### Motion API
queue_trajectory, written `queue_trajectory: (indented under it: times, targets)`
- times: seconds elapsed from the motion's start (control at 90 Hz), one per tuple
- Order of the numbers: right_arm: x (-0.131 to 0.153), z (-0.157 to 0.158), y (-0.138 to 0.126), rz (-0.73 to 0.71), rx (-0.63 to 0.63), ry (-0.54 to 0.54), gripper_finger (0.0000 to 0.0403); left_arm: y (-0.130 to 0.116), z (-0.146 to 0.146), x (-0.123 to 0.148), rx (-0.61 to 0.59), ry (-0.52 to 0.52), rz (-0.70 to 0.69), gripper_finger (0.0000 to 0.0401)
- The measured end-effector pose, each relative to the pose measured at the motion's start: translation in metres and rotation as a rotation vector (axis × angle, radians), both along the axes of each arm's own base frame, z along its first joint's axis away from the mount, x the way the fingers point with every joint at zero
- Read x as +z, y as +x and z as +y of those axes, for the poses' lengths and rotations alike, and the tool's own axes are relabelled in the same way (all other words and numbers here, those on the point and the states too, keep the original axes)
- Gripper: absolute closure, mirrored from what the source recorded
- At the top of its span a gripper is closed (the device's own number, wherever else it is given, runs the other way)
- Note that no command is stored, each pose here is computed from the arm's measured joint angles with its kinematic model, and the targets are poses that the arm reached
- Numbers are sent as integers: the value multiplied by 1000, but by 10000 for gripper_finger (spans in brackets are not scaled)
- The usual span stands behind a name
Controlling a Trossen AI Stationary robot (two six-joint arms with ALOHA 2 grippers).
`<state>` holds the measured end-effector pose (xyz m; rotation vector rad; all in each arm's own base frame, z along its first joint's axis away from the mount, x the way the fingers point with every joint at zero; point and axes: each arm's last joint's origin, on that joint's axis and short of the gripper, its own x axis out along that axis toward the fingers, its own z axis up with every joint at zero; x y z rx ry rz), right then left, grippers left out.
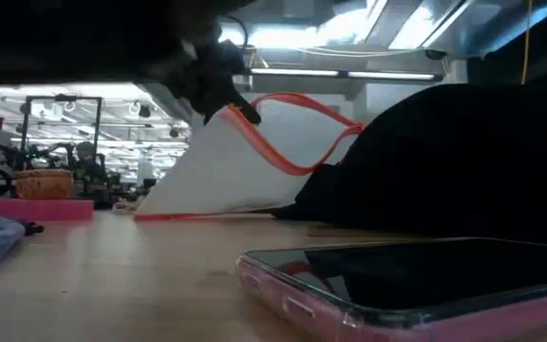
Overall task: Unpack backpack
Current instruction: Put the blue chocolate bar into the transparent white zip bag
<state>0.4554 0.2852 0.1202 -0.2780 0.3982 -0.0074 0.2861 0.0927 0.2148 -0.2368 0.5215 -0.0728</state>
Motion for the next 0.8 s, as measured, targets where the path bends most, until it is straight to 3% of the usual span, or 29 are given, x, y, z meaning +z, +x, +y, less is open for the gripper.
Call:
queue_trajectory:
  times: [0.144, 0.256, 0.511, 0.8]
  targets:
    - [-13, -8, 6, 39, 53, -63, 132, 0, 0, 0, 0, 0, 1, 401]
    - [-19, -21, 13, 48, 11, -67, 96, 0, 0, 0, 0, -1, 2, 401]
    - [-34, -40, 27, 75, 119, -23, 130, 0, 0, 0, 0, 0, -1, 401]
    - [-43, -45, 29, 102, 109, -31, 175, 0, 0, 0, -4, 6, -1, 401]
